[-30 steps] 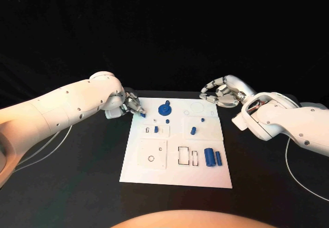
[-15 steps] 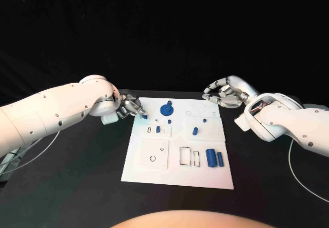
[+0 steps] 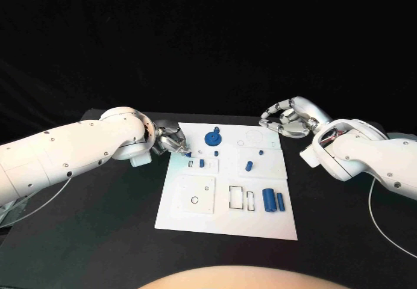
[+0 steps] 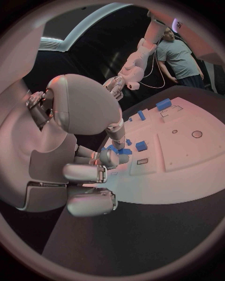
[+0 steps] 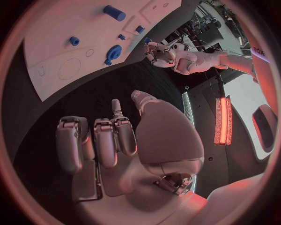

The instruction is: Assemble the parts on the task board

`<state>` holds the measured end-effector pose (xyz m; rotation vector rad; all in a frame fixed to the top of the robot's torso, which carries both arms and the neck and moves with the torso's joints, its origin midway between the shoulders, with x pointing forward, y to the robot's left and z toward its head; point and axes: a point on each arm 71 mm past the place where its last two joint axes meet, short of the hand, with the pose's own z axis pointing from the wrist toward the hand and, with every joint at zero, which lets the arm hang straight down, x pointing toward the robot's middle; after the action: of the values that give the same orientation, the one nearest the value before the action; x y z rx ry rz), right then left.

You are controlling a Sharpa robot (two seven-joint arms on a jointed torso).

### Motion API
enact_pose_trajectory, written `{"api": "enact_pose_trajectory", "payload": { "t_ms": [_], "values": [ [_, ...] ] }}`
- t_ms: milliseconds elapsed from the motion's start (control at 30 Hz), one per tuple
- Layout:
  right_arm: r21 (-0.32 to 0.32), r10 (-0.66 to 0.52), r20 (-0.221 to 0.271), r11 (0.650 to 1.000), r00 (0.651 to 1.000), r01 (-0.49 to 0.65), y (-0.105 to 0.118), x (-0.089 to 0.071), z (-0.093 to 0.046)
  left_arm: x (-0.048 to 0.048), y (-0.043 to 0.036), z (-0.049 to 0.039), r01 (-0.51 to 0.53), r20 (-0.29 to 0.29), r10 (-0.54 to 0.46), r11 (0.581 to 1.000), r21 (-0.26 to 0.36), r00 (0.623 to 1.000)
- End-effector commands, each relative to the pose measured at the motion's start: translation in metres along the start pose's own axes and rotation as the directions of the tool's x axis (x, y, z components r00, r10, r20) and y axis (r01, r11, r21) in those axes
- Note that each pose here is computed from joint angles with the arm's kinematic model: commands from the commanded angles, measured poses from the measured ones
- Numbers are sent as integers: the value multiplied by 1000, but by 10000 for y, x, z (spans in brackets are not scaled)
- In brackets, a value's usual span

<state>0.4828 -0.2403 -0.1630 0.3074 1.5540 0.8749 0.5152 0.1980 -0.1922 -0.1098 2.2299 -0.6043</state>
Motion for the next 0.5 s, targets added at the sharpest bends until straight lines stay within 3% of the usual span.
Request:
{"api": "enact_pose_trajectory", "payload": {
  "t_ms": [33,500],
  "values": [
    [-5,0,-9,1000,1000,0,5,14,-2,28,-28,19,-60,35,59,998,29,998],
    [-6,1,-10,1000,1000,-1,5,22,-3,163,-11,99,-78,-4,78,997,-3,997]
  ]
}}
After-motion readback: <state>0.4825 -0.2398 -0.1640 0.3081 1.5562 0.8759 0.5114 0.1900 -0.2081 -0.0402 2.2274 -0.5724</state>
